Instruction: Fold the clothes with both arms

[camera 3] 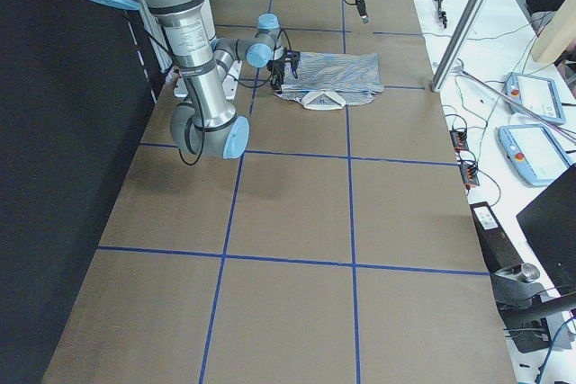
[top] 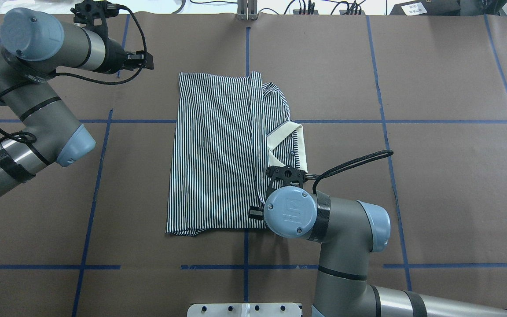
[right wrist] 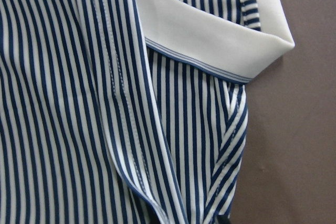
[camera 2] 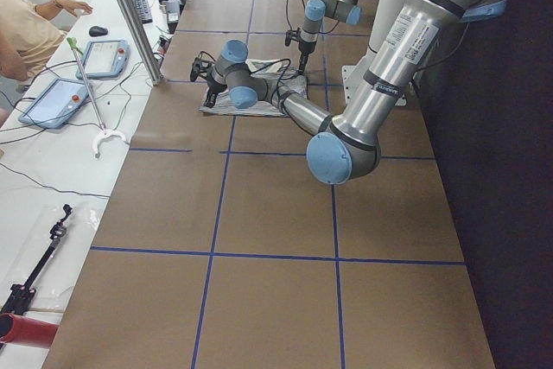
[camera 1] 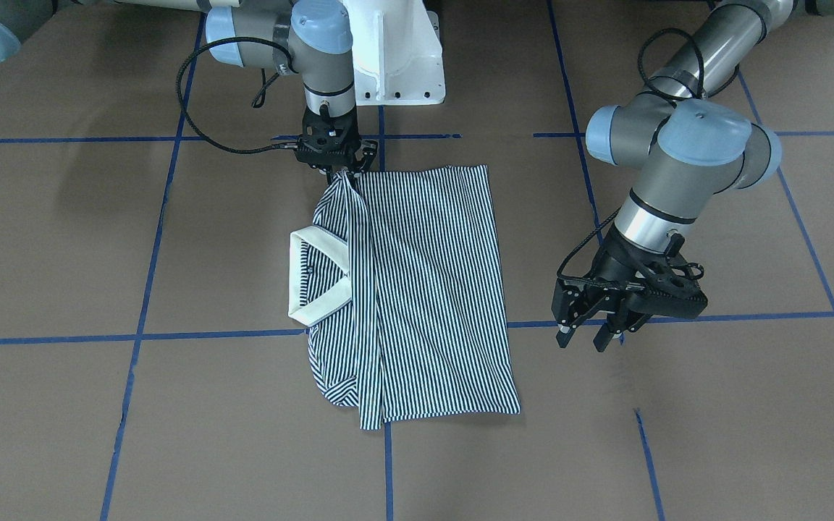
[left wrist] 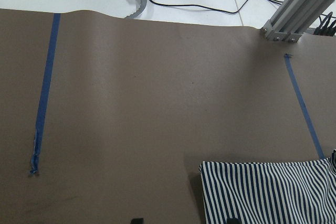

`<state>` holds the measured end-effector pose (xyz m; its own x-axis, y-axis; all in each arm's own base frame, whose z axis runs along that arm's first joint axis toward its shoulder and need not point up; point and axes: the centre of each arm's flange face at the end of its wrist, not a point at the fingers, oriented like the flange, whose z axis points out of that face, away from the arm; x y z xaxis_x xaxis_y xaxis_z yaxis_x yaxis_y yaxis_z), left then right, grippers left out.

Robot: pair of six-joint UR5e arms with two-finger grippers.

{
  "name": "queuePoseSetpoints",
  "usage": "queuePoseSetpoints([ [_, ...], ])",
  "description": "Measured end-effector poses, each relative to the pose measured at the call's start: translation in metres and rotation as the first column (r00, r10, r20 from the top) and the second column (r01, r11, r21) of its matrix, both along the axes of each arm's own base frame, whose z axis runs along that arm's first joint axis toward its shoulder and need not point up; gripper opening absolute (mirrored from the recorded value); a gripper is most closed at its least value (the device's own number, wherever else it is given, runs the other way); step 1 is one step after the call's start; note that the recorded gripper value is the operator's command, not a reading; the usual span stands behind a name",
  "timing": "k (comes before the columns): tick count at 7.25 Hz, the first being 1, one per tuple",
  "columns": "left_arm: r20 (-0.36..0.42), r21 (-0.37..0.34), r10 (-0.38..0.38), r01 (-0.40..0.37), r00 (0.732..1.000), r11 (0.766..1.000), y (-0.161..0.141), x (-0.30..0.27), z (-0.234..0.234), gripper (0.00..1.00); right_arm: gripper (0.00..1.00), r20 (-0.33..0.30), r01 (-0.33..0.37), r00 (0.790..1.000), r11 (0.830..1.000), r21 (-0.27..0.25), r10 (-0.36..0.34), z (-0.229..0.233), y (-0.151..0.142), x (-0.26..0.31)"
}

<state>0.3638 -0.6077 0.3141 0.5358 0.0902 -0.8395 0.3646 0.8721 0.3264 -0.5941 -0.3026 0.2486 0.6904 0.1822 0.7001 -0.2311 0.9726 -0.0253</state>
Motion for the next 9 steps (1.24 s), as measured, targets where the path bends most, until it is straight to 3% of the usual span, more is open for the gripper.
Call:
queuePoseSetpoints([
  [6,-0.002,0.001,-0.002,0.002,1.0,1.0,0.001,-0.001,-0.002,0.61,0.38,0.014,-0.047,0.999,0.997,-0.059,0.048,0.005,0.013,0.007],
  [8,0.0,-0.002,-0.002,0.002,1.0,1.0,0.002,-0.001,-0.004,0.62,0.33,0.016,-0.053,0.998,0.996,-0.07,0.054,0.006,0.016,0.003],
  [9,0.0,-0.001,-0.002,0.002,1.0,1.0,0.002,-0.002,-0.005,0.62,0.24,0.017,-0.054,0.998,0.996,-0.071,0.055,0.006,0.016,0.003],
])
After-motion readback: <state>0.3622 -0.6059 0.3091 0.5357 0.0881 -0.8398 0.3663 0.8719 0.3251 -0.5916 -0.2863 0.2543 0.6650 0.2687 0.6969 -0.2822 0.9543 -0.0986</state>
